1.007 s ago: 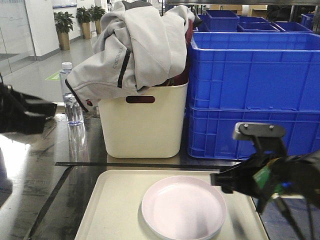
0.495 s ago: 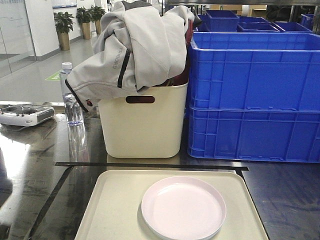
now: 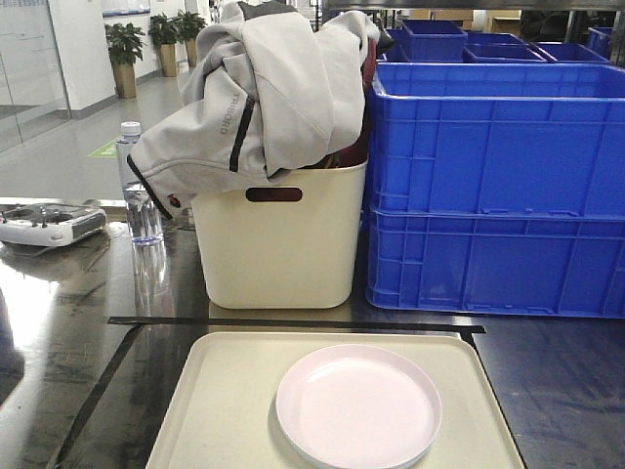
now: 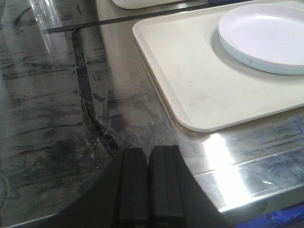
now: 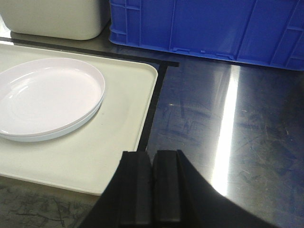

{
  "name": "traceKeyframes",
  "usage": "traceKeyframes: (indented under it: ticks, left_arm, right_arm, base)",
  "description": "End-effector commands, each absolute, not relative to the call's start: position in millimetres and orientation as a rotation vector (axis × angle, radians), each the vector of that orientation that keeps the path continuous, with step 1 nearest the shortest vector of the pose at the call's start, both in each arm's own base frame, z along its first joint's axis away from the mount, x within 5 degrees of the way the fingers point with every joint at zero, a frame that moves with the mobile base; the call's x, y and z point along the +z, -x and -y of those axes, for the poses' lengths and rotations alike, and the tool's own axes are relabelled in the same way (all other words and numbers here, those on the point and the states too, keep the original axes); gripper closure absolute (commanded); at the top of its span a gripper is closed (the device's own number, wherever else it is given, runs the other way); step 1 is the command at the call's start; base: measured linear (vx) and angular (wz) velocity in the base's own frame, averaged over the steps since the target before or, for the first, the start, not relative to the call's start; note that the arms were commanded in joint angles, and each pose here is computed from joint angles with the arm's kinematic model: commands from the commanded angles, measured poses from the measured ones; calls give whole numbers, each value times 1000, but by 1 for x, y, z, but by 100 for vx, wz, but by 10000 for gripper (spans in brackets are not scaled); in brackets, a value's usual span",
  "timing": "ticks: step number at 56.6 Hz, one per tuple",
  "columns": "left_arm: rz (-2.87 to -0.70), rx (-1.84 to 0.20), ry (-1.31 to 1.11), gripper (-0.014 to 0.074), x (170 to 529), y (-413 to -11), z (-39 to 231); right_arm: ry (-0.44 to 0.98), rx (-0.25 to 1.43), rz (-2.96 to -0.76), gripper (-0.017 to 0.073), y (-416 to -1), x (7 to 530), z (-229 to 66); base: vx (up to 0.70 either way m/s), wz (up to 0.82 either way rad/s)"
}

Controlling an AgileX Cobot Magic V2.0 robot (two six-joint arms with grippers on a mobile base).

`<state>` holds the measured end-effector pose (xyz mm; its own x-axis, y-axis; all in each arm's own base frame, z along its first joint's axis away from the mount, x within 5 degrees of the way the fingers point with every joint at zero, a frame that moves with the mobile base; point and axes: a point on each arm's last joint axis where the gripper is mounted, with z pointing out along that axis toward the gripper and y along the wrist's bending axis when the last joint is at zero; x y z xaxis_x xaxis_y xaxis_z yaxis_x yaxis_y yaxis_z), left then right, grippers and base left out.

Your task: Grab plate from conveyor and place on tray

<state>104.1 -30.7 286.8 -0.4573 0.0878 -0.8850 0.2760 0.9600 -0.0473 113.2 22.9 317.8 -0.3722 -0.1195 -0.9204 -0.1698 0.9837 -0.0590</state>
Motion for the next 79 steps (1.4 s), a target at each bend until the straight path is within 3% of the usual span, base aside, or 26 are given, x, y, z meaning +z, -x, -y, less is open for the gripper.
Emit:
traceKeyframes:
  ticks: [1,29,38,50,79]
  left_arm:
    - [-1938,-238,-226,594,303,-108,31]
    - [-1858,-183,-245,594,297,-101,27]
    - [-1645,-152,-125,594,256,-80,14]
    - [-1569,-138,-17,594,191,-58,6]
    - [-1608,-132,-16,592,188,-56,6]
  right_arm:
    - [224,62,-1849,569,-115,334,-24]
    - [224,62,-1850,569,-115,334,-24]
    - [224,62,-1850,569,-115,334,-24]
    - [224,62,-1850,569,-115,334,-24]
    - [223,58,-1857,569,-114,333,-24]
  base:
    - [0,0]
    - [0,0]
    - [0,0]
    - [0,0]
    - [0,0]
